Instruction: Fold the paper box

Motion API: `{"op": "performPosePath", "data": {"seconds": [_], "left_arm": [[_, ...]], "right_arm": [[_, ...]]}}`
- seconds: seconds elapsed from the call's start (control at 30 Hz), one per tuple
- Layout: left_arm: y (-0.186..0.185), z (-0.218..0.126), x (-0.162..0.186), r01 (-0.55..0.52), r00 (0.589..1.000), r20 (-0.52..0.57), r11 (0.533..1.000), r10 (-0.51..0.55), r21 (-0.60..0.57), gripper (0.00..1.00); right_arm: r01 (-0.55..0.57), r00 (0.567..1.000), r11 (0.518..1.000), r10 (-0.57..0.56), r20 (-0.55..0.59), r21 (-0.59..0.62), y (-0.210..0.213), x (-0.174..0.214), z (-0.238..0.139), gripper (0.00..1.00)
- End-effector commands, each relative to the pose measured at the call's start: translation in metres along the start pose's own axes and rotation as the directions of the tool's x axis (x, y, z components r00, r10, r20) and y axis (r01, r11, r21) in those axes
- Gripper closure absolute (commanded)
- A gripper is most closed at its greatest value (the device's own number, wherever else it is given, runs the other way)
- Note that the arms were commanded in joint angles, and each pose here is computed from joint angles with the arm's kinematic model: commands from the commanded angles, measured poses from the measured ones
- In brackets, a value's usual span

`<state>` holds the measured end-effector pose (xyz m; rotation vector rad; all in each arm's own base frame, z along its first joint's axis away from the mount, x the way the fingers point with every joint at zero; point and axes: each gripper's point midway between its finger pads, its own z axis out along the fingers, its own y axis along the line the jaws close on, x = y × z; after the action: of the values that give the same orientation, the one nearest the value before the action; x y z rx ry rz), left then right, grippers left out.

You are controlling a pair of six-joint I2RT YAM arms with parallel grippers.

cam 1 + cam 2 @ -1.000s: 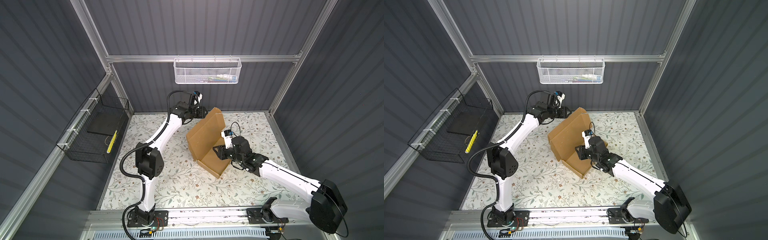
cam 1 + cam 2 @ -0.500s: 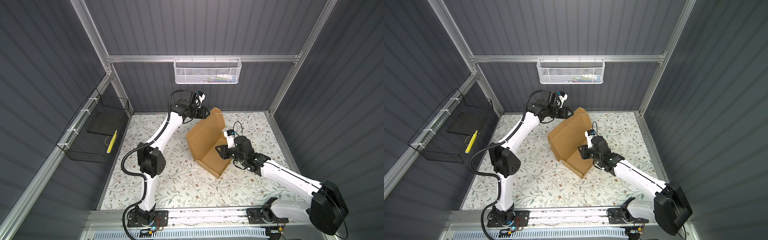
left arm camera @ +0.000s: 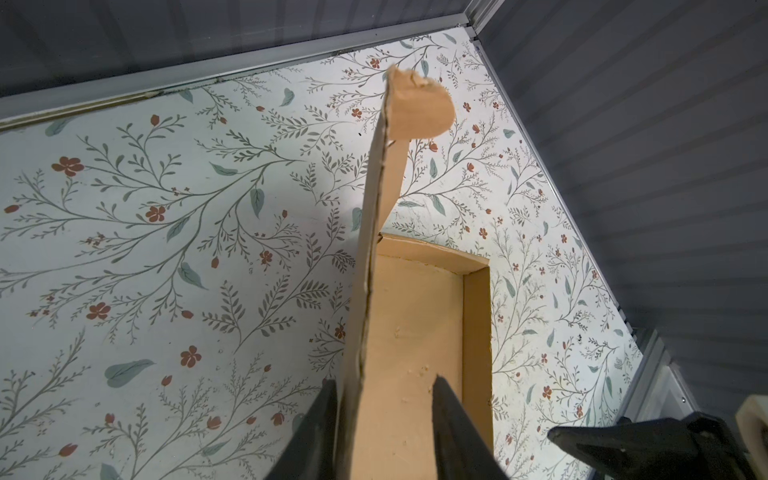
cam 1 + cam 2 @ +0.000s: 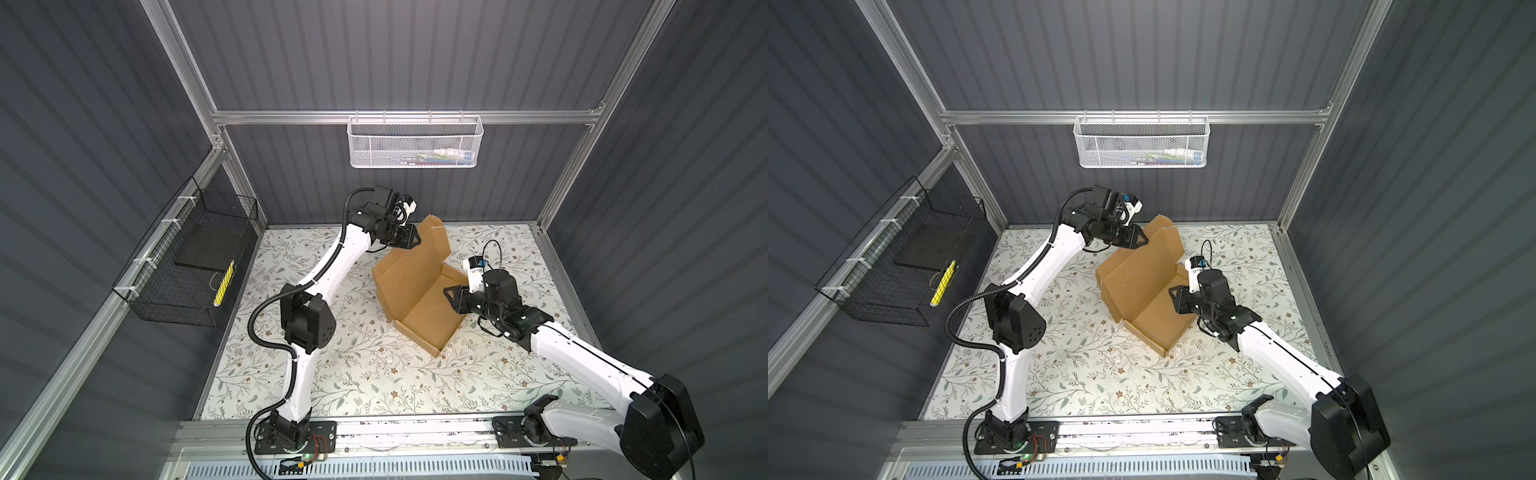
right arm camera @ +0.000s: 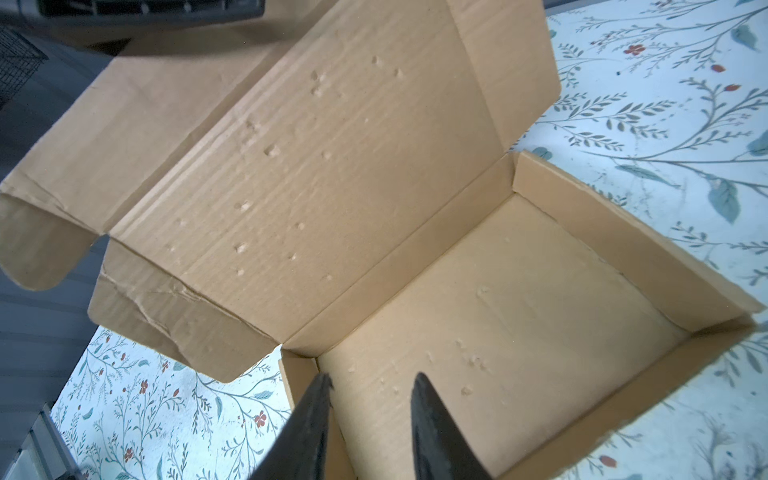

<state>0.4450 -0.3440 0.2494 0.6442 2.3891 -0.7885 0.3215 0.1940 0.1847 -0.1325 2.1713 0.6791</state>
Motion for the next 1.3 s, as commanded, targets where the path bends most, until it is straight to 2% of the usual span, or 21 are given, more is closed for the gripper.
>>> {"op": "performPosePath", "data": {"seconds": [0.0,0.3,0.53,0.7,1.0,1.27], "left_arm": [[-0.008,0.002,0.010,-0.062,0.997,-0.045,0.998,0.061,-0.019,0.67],[-0.004,0.000,0.021,-0.111,0.992,-0.073,0.991,0.105,-0.078,0.82],[-0.003,-0.005,0.020,-0.150,0.987,-0.077,0.984,0.143,-0.096,0.91],[-0.004,-0.009,0.019,-0.195,0.979,-0.081,0.976,0.187,-0.095,0.94],[-0.006,-0.019,0.018,-0.273,0.960,-0.089,0.956,0.264,-0.104,0.99],[-0.011,-0.036,0.024,-0.389,0.919,-0.113,0.917,0.379,-0.086,1.00]], "right_arm": [[0.002,1.000,1.000,-0.002,0.006,0.020,-0.010,0.001,-0.008,0.64],[-0.025,0.999,0.998,0.023,0.041,0.060,-0.032,-0.008,-0.022,0.64],[-0.037,0.998,0.997,0.033,0.057,0.072,-0.040,-0.012,-0.026,0.64],[-0.047,0.997,0.996,0.042,0.067,0.080,-0.043,-0.013,-0.028,0.63],[-0.058,0.995,0.994,0.049,0.091,0.095,-0.049,-0.019,-0.033,0.55],[-0.032,0.995,0.994,0.022,0.099,0.100,-0.048,-0.029,-0.035,0.48]]}}
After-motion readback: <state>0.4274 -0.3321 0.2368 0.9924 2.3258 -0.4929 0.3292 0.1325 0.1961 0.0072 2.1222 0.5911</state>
